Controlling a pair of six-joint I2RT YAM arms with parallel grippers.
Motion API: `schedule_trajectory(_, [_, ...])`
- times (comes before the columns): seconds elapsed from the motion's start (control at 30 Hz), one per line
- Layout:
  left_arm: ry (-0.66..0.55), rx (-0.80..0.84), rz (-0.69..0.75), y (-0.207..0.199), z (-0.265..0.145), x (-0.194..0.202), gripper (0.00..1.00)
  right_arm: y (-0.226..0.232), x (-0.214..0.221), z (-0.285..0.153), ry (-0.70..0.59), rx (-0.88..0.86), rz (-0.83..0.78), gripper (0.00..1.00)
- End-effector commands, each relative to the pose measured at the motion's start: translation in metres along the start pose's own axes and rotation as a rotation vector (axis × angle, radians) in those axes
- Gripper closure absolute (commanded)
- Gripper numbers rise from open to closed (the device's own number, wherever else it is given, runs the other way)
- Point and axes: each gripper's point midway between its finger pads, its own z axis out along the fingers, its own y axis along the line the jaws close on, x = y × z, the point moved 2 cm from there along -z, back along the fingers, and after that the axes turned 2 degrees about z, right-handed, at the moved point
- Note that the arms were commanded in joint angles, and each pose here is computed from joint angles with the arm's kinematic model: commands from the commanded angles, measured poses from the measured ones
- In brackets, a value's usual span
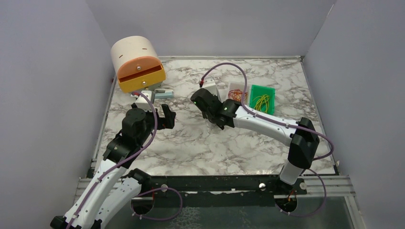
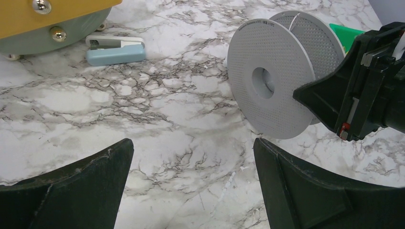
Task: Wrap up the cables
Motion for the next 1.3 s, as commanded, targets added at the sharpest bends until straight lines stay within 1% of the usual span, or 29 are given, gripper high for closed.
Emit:
schedule_trajectory(0.0, [-0.033, 0.022, -0.013, -0.004, -0.003, -0.009, 0.02, 0.000, -0.015, -0.003, -0.054, 0.038, 0.029, 0.86])
schedule_trajectory(0.2, [-0.035, 0.023, -0.013, -0.004, -0.003, -0.010, 0.02, 0.002, -0.016, -0.006, -0.061, 0.031, 0.032, 0.71])
schedule_trajectory(0.37, [-0.035, 0.022, -0.014, -0.004, -0.003, -0.010, 0.02, 0.005, -0.019, -0.008, -0.069, 0.021, 0.035, 0.65])
schedule_trajectory(0.6, [-0.035, 0.022, -0.014, -0.004, -0.003, -0.009, 0.02, 0.008, -0.022, -0.011, -0.078, 0.011, 0.045, 0.61])
schedule_trajectory(1.03, [-0.034, 0.023, -0.014, -0.004, -0.003, -0.009, 0.01, 0.009, -0.026, -0.019, -0.086, -0.001, 0.048, 0.59])
schedule_trajectory(1.27, [-0.030, 0.021, -0.014, -0.003, -0.003, -0.009, 0.02, 0.003, -0.037, -0.031, -0.111, -0.006, 0.062, 0.57])
